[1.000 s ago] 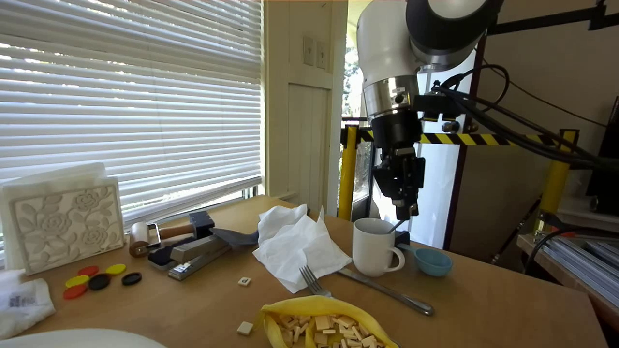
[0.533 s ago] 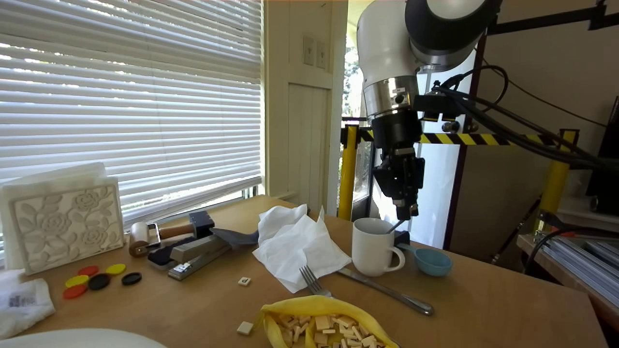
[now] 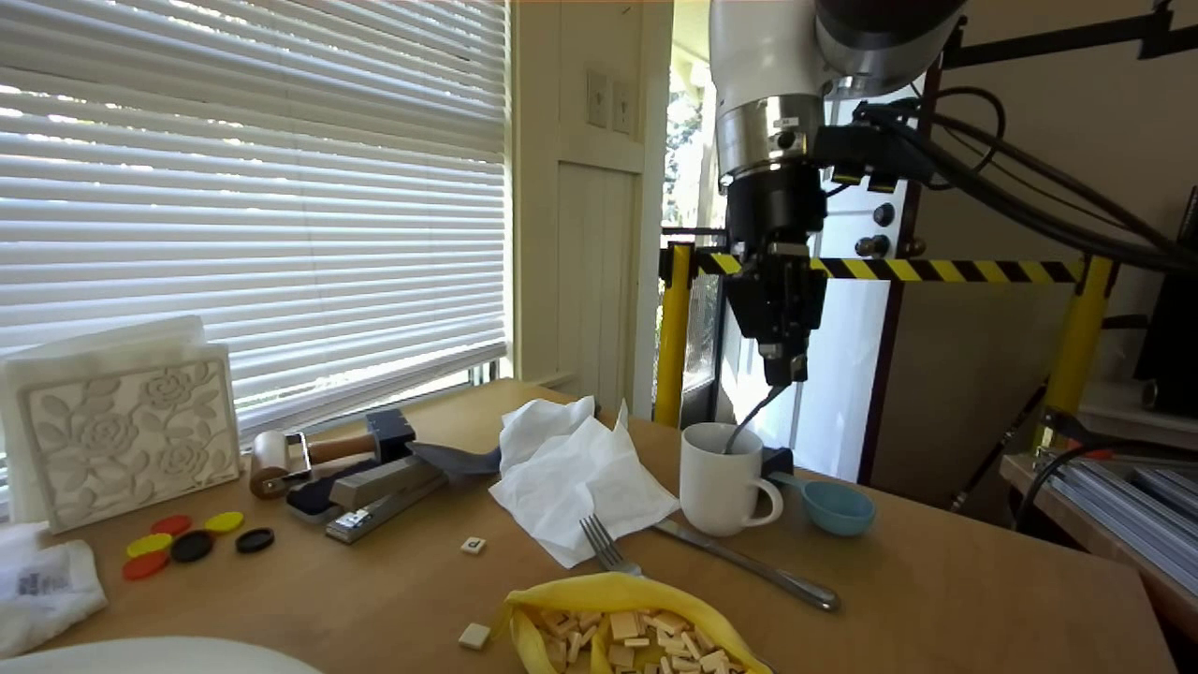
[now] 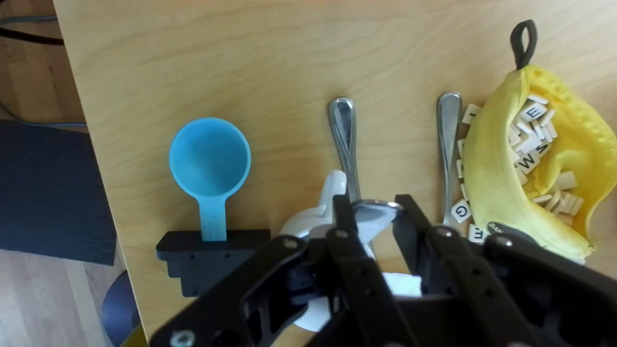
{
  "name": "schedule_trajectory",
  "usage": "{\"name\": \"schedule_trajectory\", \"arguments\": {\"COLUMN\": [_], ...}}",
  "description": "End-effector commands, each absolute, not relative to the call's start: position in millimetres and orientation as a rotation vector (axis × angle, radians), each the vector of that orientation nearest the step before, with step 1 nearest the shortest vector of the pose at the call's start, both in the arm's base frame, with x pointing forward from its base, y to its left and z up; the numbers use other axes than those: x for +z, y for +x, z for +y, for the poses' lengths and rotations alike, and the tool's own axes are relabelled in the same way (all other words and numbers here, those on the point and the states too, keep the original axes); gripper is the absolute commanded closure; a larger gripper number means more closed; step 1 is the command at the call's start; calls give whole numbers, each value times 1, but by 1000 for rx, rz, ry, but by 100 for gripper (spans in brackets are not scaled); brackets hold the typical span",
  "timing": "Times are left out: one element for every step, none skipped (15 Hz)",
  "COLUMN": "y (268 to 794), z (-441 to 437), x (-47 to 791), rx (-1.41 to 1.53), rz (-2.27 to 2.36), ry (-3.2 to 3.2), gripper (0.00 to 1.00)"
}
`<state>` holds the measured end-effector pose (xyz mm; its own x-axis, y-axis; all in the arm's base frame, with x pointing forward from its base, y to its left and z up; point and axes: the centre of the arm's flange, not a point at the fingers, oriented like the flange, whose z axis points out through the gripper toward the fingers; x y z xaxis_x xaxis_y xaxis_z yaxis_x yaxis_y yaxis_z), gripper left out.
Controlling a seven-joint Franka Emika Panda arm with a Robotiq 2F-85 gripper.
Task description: Remove the spoon from the cup
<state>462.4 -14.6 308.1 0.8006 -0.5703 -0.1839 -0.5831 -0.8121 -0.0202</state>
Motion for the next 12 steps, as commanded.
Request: {"name": "schedule_trajectory", "arguments": {"y": [421,413,403,395,385,375,368,361,356,352,351,351], "z": [-2,1,5,11,18,27,34,39,46,53,64,74], "x": [347,354,362,368,374,380,385,388,389,387,384,380], "rx": [207,192,157,118,44,-29,-81,-123,-172,-213,-262,-317], "rz": [969,948,925,901,842,790,752,691,637,570,512,451], "ry": [-2908,-2917,-2926,-2938,-2973,-3016,-3043,-3077,-3108,-3135,-3155,-3160], "gripper": [93,93,93,93,93,93,93,93,93,93,93,93]}}
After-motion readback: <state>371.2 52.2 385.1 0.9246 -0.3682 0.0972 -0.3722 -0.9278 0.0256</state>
